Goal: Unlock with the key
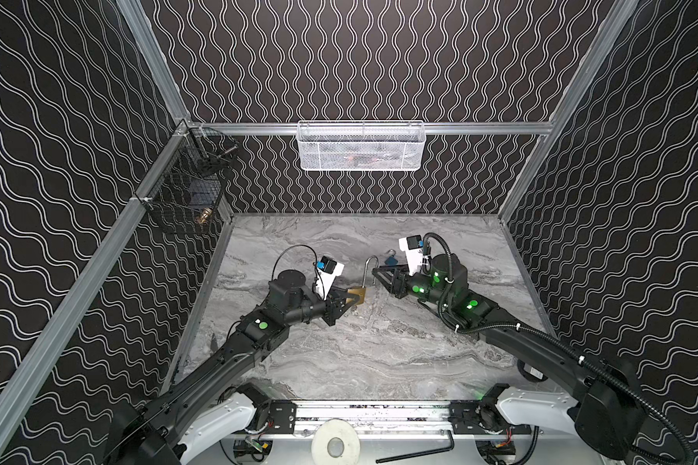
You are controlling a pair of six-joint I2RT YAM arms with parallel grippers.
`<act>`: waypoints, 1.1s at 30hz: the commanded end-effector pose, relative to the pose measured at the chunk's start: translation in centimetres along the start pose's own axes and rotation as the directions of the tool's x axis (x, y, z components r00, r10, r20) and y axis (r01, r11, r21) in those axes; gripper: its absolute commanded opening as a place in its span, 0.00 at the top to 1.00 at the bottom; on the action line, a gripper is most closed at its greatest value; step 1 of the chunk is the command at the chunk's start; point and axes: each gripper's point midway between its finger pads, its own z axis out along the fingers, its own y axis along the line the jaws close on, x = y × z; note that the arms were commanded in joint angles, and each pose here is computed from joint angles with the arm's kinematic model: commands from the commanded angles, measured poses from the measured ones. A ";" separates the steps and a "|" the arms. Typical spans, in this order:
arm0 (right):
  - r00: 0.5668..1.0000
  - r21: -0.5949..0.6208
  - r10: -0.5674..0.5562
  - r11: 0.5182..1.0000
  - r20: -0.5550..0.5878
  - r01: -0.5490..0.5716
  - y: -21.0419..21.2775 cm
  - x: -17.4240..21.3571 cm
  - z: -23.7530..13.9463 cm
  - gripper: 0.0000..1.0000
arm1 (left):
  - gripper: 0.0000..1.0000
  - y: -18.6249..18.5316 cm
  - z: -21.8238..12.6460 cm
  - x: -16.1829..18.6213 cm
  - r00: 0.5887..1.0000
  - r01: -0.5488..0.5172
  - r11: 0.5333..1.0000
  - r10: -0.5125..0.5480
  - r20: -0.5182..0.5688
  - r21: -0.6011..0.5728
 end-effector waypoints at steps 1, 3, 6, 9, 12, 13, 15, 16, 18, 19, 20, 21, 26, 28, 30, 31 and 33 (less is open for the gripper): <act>0.999 -0.037 -0.017 0.999 0.043 0.018 0.9 -0.9 -0.4 0.65 | 1.00 -1.0 -0.2 -1.9 0.997 -0.052 0.998 0.050 0.058 0.037; 0.999 -0.031 -0.018 0.999 0.047 0.020 0.9 -0.9 -0.6 0.64 | 1.00 -1.0 -0.3 -2.0 0.997 -0.054 0.998 0.052 0.062 0.029; 0.998 -0.024 -0.016 1.000 0.055 0.018 0.7 -0.7 -1.1 0.59 | 1.00 -0.9 -0.6 -2.1 0.996 -0.058 0.998 0.057 0.063 0.015; 0.997 -0.019 -0.016 1.000 0.071 0.017 0.7 -0.6 -1.9 0.57 | 1.00 -1.0 -0.5 -2.2 0.996 -0.054 0.998 0.053 0.066 0.019; 0.996 -0.011 -0.017 1.000 0.083 0.018 0.5 -0.1 -2.8 0.57 | 1.00 -1.1 -0.4 -2.3 0.996 -0.045 0.999 0.042 0.078 0.029; 0.996 -0.012 -0.018 1.000 0.084 0.019 0.5 0.0 -3.1 0.57 | 1.00 -1.1 -0.4 -2.3 0.996 -0.041 0.999 0.038 0.083 0.032; 0.996 -0.025 -0.017 1.000 0.085 0.019 0.6 0.6 -3.7 0.57 | 1.00 -1.2 -0.3 -2.3 0.995 -0.034 0.998 0.030 0.090 0.044; 0.996 -0.037 -0.014 0.999 0.083 0.017 0.7 0.9 -3.9 0.57 | 1.00 -1.2 -0.2 -2.4 0.995 -0.030 0.998 0.025 0.096 0.049; 0.997 -0.071 -0.010 0.997 0.080 0.016 1.1 1.6 -4.3 0.56 | 1.00 -1.3 -0.1 -2.5 0.994 -0.022 0.998 0.015 0.106 0.064; 0.997 -0.081 -0.003 0.997 0.077 0.009 1.1 2.0 -4.5 0.55 | 1.00 -1.3 0.0 -2.5 0.994 -0.016 0.998 0.009 0.108 0.069; 0.997 -0.084 0.003 0.996 0.075 0.003 1.0 2.3 -4.7 0.53 | 1.00 -1.2 0.2 -2.5 0.994 -0.007 0.998 0.000 0.105 0.066; 0.998 -0.079 0.008 0.997 0.068 -0.003 0.8 2.8 -4.9 0.51 | 1.00 -0.9 0.4 -2.5 0.995 0.005 0.998 -0.010 0.100 0.055; 0.996 -0.038 -0.002 0.999 0.086 0.006 -0.4 4.4 -6.7 0.33 | 1.00 2.1 2.5 -1.8 0.993 0.118 0.991 -0.117 0.015 -0.066; 0.996 0.001 -0.007 1.000 0.092 0.007 -1.2 4.9 -7.4 0.18 | 1.00 2.7 3.9 -1.7 0.985 0.170 0.983 -0.172 -0.024 -0.068; 0.996 0.042 -0.023 0.999 0.083 0.020 -1.7 5.3 -7.8 0.01 | 1.00 3.1 5.4 -1.6 0.972 0.222 0.973 -0.226 -0.064 -0.064; 0.996 0.072 -0.033 0.997 0.080 0.027 -2.0 5.3 -8.0 0.01 | 1.00 3.5 6.1 -1.7 0.963 0.250 0.966 -0.255 -0.083 -0.073; 0.996 0.113 -0.049 0.993 0.075 0.041 -2.5 5.4 -8.4 0.01 | 1.00 4.4 7.4 -1.8 0.944 0.298 0.950 -0.307 -0.118 -0.092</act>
